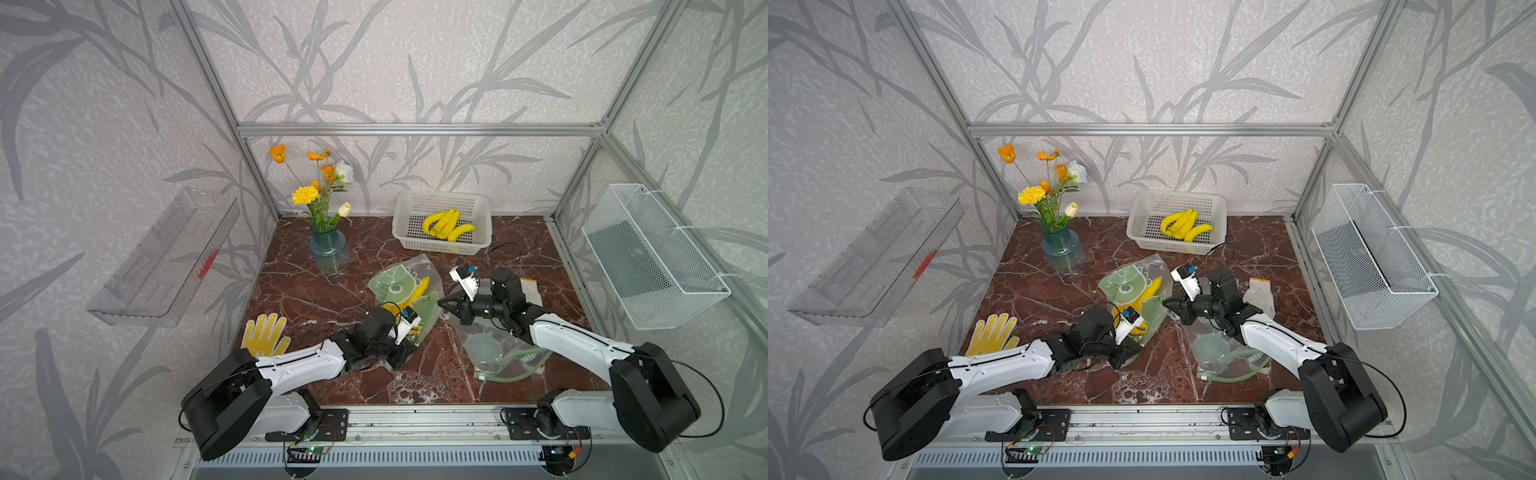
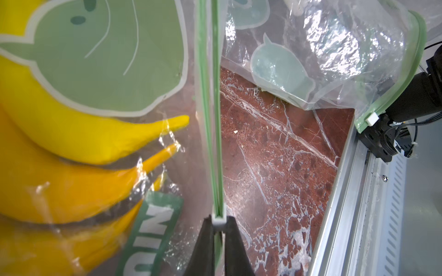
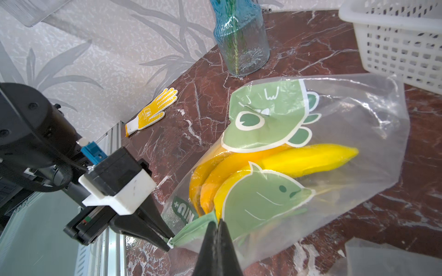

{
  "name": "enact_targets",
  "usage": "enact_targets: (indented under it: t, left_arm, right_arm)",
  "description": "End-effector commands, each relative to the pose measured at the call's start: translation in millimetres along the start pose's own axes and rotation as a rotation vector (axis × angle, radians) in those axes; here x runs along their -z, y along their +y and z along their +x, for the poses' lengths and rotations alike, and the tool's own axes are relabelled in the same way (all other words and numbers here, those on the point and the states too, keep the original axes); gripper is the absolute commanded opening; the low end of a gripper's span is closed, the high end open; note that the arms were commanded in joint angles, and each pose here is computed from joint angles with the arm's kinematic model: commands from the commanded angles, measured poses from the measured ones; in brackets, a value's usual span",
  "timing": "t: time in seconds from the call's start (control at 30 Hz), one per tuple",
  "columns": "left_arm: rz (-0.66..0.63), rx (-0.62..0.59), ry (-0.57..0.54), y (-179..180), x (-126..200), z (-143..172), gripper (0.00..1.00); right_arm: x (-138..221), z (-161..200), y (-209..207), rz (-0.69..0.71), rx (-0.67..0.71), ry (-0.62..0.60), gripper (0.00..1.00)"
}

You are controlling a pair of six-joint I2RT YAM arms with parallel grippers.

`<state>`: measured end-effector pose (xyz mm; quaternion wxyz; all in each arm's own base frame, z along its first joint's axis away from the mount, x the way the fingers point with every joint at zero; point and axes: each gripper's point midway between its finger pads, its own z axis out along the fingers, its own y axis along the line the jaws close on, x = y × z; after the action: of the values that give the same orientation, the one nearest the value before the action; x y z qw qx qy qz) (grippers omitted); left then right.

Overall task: Open the zip-top bag and take out the banana
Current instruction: Unzip the zipper on the zipper food storage bag.

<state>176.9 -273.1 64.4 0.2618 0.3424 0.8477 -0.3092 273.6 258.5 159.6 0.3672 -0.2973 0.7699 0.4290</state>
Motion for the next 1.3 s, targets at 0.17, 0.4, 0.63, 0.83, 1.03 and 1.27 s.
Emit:
enact_targets:
  t: [0.17, 0.4, 0.63, 0.83, 1.03, 1.27]
  left_arm:
    - [-0.1, 0.073, 0.109, 14.3, 3.4, 42.1, 0.09]
    - [-0.149, 0.089, 0.115, 20.1, 5.1, 47.6, 0.09]
    - [-0.173, 0.105, 0.139, 21.4, 2.5, 55.4, 0.09]
    - [-0.185, 0.113, 0.15, 20.6, 2.6, 59.5, 0.09]
    - [-0.195, 0.12, 0.151, 19.5, 3.4, 61.9, 0.09]
    - [-0.199, 0.125, 0.153, 18.5, 3.8, 64.2, 0.09]
  right_arm:
    - [8.4, -20.1, -18.4, 0.058, 0.012, -0.09, 0.0]
    - [19.7, -16.8, -39.3, 0.08, -0.058, -0.123, 0.0]
    - [22.8, -12.0, -46.5, 0.086, -0.07, -0.123, 0.0]
    - [28.8, -8.1, -54.9, 0.098, -0.08, -0.129, 0.0]
    - [37.4, -8.4, -64.8, 0.117, -0.099, -0.151, 0.0]
    - [40.2, -7.2, -69.3, 0.125, -0.108, -0.156, 0.0]
